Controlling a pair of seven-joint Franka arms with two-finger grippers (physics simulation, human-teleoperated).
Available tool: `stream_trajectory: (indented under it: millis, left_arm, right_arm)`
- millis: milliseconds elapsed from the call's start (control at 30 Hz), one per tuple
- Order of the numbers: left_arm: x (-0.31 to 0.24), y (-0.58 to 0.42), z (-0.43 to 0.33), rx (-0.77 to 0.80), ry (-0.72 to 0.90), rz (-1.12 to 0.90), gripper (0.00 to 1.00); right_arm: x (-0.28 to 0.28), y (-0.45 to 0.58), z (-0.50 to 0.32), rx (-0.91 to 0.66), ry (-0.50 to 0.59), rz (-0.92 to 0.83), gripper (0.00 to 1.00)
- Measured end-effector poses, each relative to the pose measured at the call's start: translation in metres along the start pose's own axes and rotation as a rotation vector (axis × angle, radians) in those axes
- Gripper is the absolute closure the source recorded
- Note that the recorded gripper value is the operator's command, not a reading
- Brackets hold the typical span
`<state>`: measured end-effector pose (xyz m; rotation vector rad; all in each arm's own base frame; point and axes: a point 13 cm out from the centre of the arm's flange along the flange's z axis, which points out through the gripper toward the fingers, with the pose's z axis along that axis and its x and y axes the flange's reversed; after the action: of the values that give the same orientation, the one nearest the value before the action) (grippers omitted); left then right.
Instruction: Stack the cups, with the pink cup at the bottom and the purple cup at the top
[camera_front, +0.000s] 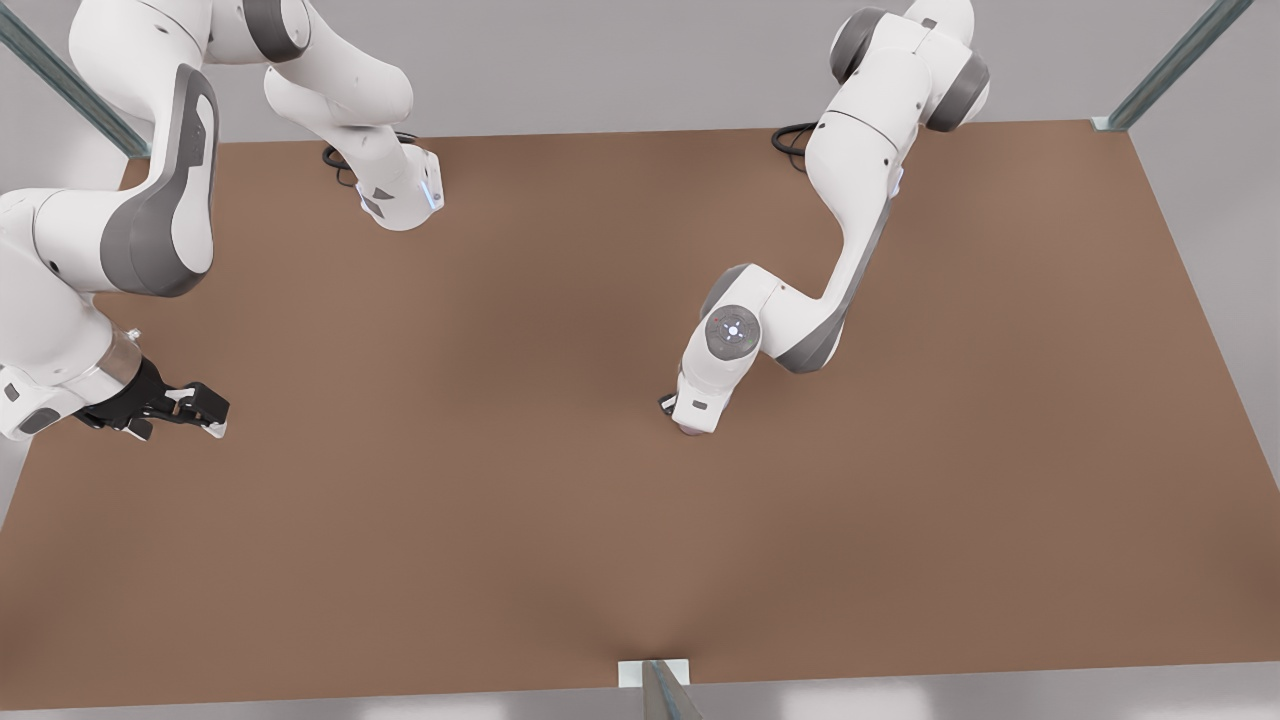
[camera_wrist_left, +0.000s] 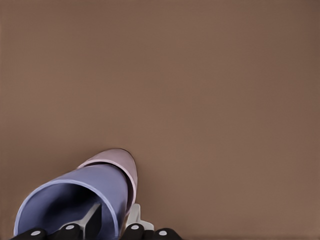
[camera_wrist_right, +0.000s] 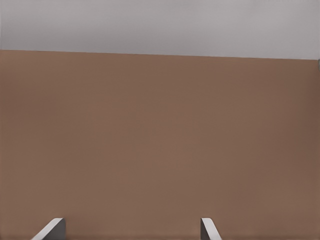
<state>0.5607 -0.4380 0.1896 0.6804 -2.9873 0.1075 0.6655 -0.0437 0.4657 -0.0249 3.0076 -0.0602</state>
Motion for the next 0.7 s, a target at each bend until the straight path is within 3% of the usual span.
stream_trajectory:
  millis: [133,167,200,233,333,433,567,700]
  left_arm:
    - [0.000,0.000,0.000,0.001,0.000,0.000,0.55]
    - [0.000,-0.001,-0.001,0.002,-0.001,0.000,0.48]
    - [0.000,-0.001,-0.001,0.003,-0.001,0.000,0.06]
    - [-0.001,-0.001,-0.003,0.005,-0.003,0.000,0.00]
    - [-0.004,-0.008,-0.024,0.032,-0.017,0.000,0.00]
    - [-0.034,-0.009,-0.104,0.067,-0.067,-0.010,0.00]
    - [-0.124,0.095,-0.188,-0.023,-0.128,-0.075,0.00]
    - [-0.149,0.175,-0.264,-0.045,-0.126,-0.010,0.00]
  right_arm:
    - [0.000,0.000,0.000,0.000,0.000,0.000,0.00]
    - [0.000,0.000,0.000,0.000,0.000,0.000,0.00]
    - [0.000,0.000,0.000,0.000,0.000,0.000,0.00]
    - [0.000,0.000,0.000,0.000,0.000,0.000,0.00]
    - [0.000,0.000,-0.001,0.001,-0.001,0.000,0.00]
    - [0.000,-0.001,-0.001,0.001,-0.002,0.000,0.00]
    - [0.000,-0.002,-0.001,0.002,-0.001,0.002,0.00]
    - [0.001,-0.003,-0.001,0.002,-0.001,0.004,0.00]
